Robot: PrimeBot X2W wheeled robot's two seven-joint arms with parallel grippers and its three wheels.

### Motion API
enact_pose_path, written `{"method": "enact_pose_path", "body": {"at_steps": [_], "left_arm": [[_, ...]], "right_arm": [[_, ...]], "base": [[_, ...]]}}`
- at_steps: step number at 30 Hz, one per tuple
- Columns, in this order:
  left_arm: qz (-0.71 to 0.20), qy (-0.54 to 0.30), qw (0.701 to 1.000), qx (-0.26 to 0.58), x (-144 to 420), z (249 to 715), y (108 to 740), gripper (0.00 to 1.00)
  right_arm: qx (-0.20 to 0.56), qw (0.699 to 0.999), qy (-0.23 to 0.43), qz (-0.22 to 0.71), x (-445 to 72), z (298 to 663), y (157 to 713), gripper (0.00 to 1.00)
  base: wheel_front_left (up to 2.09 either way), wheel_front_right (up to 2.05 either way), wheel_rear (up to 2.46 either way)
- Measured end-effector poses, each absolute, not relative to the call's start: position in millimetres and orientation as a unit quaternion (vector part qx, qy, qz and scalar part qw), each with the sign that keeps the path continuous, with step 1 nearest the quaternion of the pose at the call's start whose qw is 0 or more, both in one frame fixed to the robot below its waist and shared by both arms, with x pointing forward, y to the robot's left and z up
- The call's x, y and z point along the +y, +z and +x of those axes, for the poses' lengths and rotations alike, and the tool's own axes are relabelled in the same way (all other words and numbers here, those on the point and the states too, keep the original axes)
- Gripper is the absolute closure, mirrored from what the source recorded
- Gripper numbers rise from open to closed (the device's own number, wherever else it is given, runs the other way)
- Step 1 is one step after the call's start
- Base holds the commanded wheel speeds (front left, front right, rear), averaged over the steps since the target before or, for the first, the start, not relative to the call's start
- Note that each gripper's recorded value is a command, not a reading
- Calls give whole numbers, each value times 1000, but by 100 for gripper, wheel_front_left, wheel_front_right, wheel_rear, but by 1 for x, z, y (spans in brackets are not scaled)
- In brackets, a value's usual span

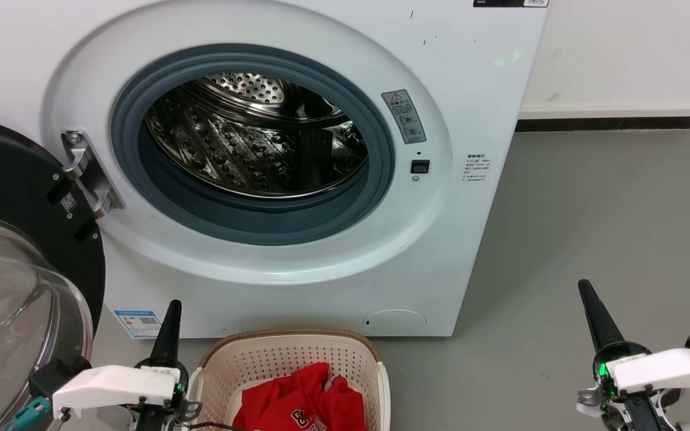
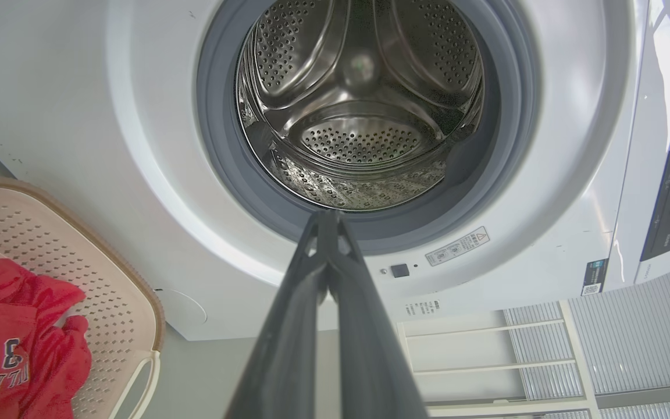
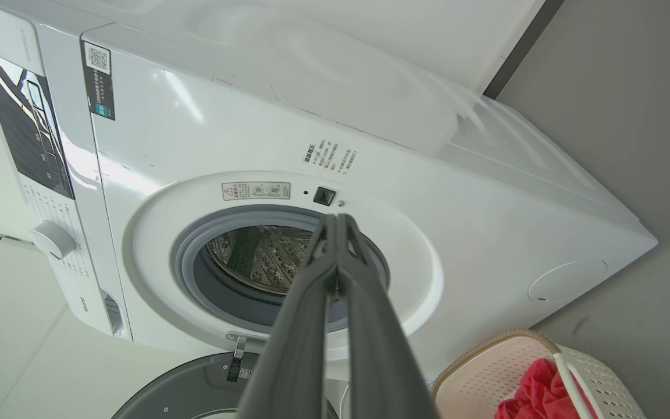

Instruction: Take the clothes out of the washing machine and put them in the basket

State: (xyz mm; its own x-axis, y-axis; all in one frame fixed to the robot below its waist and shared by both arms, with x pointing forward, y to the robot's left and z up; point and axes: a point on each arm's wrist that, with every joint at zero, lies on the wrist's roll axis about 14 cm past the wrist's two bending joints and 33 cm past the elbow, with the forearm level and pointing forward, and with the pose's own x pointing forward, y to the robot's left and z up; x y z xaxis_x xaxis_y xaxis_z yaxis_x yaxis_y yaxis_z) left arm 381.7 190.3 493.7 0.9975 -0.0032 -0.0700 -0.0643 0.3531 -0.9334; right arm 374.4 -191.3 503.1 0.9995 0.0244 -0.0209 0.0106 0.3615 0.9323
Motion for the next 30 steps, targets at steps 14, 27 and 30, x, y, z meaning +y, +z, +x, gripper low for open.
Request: {"method": "enact_pose_path", "body": {"at_steps": [14,27,30], "left_arm": [[-621,16,784,24,194,383,496,100],[-662,10,750,15,196,386,500,100],[-671,9,741,14,197,386,500,100]], "right_arm": [[12,786,0,618,-195,379,503,100],[8,751,-4,660,-198,382,503,100],[8,744,-4,668,-199,383,503,100]], "base": [[0,0,0],[0,0,0],[0,0,0]]}}
